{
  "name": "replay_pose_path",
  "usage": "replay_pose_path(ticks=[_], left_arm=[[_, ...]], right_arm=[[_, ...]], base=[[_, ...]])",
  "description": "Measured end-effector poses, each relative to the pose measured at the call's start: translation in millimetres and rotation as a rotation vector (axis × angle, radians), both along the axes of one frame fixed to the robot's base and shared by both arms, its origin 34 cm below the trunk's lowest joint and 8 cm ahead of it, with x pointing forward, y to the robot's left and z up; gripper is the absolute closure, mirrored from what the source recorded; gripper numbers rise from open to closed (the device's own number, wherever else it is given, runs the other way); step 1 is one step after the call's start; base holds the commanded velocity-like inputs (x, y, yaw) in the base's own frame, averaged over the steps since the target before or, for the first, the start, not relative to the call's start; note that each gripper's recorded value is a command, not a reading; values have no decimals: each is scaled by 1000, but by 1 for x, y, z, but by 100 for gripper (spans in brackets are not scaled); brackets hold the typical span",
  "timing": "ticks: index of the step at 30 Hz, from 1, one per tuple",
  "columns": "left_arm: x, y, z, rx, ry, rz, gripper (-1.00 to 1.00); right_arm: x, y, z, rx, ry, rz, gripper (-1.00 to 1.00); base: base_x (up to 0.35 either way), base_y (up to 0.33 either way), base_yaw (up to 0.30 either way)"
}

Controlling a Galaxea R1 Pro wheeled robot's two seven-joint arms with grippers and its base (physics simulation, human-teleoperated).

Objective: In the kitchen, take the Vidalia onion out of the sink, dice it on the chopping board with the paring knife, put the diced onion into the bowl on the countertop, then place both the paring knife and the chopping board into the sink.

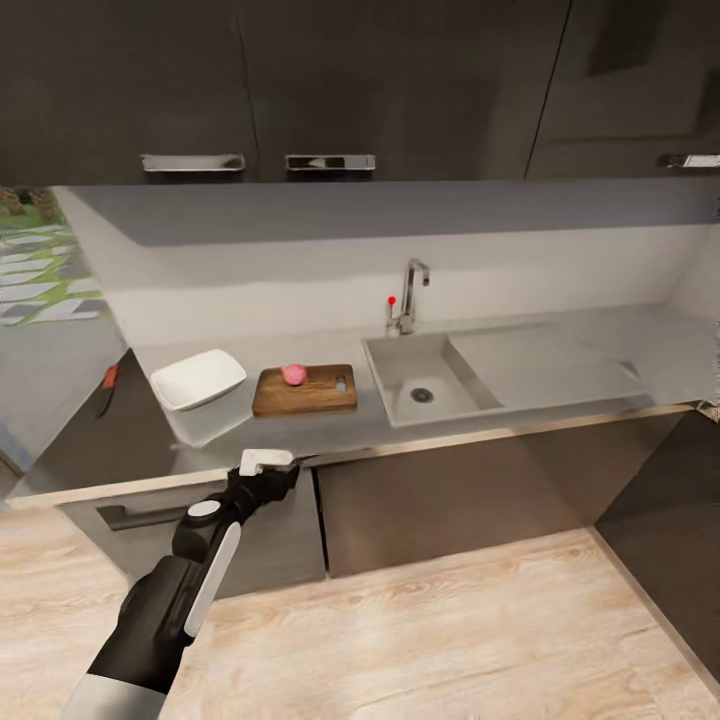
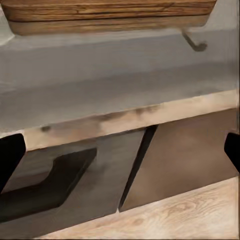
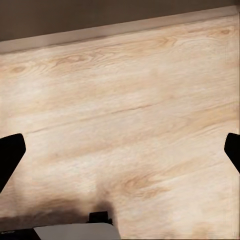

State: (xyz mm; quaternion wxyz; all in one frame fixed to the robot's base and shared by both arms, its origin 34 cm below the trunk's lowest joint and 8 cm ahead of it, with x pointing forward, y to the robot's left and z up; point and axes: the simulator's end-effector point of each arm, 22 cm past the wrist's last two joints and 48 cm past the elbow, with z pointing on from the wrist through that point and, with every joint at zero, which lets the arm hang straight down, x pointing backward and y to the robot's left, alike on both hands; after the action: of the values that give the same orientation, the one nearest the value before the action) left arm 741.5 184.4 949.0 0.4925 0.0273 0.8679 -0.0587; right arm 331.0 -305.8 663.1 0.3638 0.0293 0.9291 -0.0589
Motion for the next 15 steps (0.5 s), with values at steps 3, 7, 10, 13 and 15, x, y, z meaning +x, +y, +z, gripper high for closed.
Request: replay_pose_path(ticks=[3,7,10,13,15], left_arm=[[0,0,0,1,1,-1,-100],[-14,-1,-13,-3,23,-1,-100],[-30,-2,-25,-8,44,-3,-100],[-55,-4,-39,-17,68,-4,-100],[-71,-5,-47,-23,77,-4,-100]], right_arm=[[0,0,0,0,0,0,-100],[0,0,0,0,-1,0,-100],[0,0,0,0,-1,0,-100],[0,0,0,0,-1,0,-100],[0,0,0,0,-1,0,-100]], base=[[-258,0,0],[-46,0,0],[-13,0,0],[-3,0,0],[-1,0,0]])
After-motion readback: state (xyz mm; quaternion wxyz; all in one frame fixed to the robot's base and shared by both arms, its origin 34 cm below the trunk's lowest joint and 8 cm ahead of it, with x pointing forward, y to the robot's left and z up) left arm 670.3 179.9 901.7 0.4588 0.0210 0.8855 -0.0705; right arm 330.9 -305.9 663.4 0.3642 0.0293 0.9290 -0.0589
